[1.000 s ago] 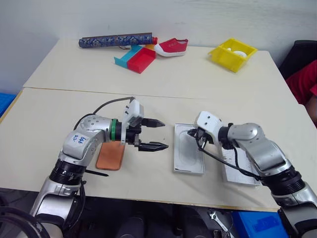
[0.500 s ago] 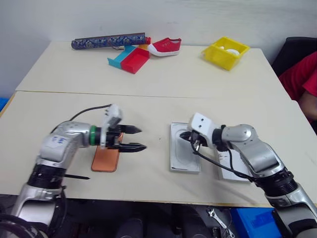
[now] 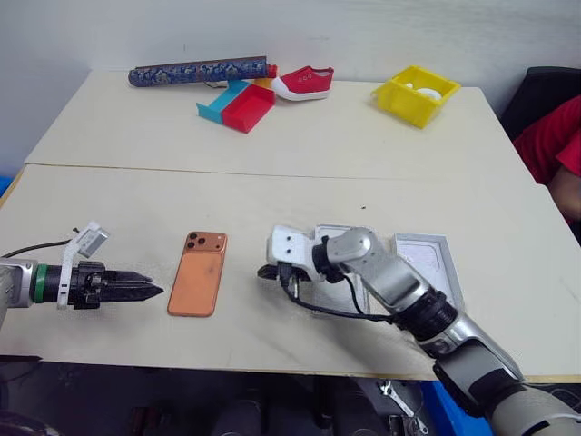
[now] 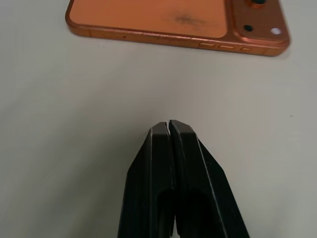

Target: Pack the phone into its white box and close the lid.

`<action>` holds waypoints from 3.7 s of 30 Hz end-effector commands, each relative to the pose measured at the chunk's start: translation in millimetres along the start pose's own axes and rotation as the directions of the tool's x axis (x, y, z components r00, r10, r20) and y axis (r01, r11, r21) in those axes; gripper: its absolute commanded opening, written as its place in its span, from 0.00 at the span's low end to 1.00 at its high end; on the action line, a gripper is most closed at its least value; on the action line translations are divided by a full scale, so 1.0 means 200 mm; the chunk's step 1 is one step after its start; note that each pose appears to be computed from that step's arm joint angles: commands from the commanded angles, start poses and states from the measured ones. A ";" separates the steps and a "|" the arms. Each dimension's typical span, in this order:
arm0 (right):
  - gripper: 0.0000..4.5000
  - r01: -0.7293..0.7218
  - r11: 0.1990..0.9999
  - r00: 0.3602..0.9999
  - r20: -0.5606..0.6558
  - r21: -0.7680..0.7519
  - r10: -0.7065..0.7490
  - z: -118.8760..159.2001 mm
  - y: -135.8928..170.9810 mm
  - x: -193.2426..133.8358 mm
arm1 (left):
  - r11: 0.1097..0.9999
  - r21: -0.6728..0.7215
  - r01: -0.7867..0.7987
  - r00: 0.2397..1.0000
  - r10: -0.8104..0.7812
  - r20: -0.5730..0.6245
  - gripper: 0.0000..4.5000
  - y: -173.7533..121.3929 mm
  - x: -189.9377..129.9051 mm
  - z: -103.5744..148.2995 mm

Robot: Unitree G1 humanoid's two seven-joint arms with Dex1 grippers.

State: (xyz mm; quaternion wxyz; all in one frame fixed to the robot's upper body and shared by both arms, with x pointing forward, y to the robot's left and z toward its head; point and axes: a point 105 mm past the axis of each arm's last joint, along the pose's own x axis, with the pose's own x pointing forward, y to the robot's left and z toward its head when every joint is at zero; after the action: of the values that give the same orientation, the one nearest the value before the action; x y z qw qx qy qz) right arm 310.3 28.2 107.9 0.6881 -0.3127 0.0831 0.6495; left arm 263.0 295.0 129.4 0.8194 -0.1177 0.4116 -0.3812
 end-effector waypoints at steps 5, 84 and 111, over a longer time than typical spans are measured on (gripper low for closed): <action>0.01 -0.025 0.996 1.000 -0.011 -0.084 0.024 0.02 0.01 0.07 | 0.989 -0.145 0.010 0.994 -0.025 -0.103 1.00 -0.05 0.17 -0.06; 0.01 -0.048 0.998 0.999 -0.004 -0.039 0.048 -0.03 0.00 0.06 | 0.879 -0.377 0.291 0.954 -0.238 0.182 1.00 -0.29 0.51 0.03; 0.01 -0.050 0.998 0.999 0.017 -0.041 0.050 -0.01 -0.02 0.09 | 0.945 -0.307 0.116 0.993 -0.110 0.035 1.00 -0.34 0.68 -0.06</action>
State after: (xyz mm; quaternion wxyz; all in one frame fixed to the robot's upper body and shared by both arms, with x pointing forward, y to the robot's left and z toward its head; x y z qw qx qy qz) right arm 331.1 27.8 94.1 0.6824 -0.3357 0.0841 0.6438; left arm 288.0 182.8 104.3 0.8239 -0.2503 0.3949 -0.3204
